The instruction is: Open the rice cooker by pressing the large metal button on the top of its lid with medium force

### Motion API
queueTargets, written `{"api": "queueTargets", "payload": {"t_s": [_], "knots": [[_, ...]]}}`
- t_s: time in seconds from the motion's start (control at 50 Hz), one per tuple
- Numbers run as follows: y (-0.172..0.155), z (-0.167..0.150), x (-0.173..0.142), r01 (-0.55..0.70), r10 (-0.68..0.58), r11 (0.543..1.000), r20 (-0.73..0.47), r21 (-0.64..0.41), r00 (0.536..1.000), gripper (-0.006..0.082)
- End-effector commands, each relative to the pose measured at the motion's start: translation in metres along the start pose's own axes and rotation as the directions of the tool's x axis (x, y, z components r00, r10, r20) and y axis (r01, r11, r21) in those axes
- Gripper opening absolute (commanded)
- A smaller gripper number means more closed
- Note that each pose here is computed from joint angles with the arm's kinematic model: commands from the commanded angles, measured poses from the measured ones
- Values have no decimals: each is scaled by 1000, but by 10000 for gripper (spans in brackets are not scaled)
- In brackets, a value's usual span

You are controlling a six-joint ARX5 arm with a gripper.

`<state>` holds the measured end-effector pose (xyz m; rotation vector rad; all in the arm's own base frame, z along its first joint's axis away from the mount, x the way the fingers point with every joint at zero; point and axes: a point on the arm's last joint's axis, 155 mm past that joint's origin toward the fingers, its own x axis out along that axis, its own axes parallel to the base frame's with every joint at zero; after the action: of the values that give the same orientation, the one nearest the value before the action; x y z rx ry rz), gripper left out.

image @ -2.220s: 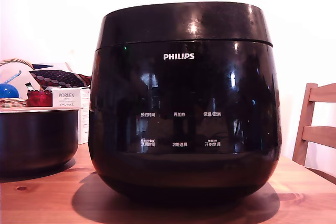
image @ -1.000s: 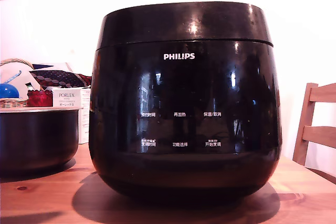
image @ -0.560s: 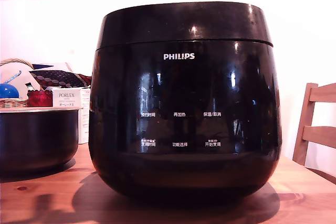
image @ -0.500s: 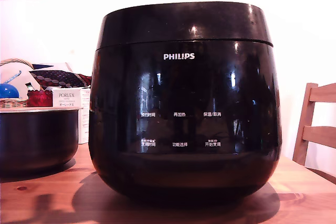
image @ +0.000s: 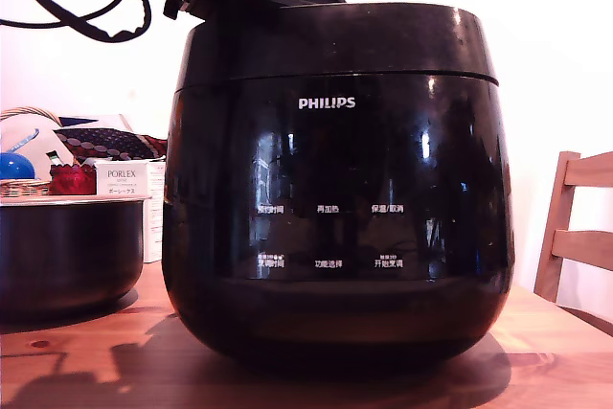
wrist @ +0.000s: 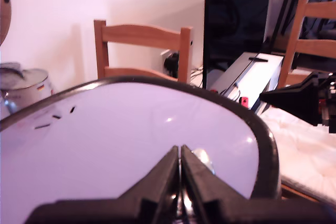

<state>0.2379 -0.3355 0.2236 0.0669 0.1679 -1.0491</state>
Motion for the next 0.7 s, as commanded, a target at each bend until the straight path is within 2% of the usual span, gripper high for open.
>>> {"api": "queueTargets", "payload": {"t_s": [0.0,0.38,0.68], "knots": [[-1,-14,1,-2,3,1000,-48,13,999,-21],[-8,-59,-4,16,-5,999,-229,46,973,-21],[6,-67,-6,-51,64,997,-258,55,964,-21]]}}
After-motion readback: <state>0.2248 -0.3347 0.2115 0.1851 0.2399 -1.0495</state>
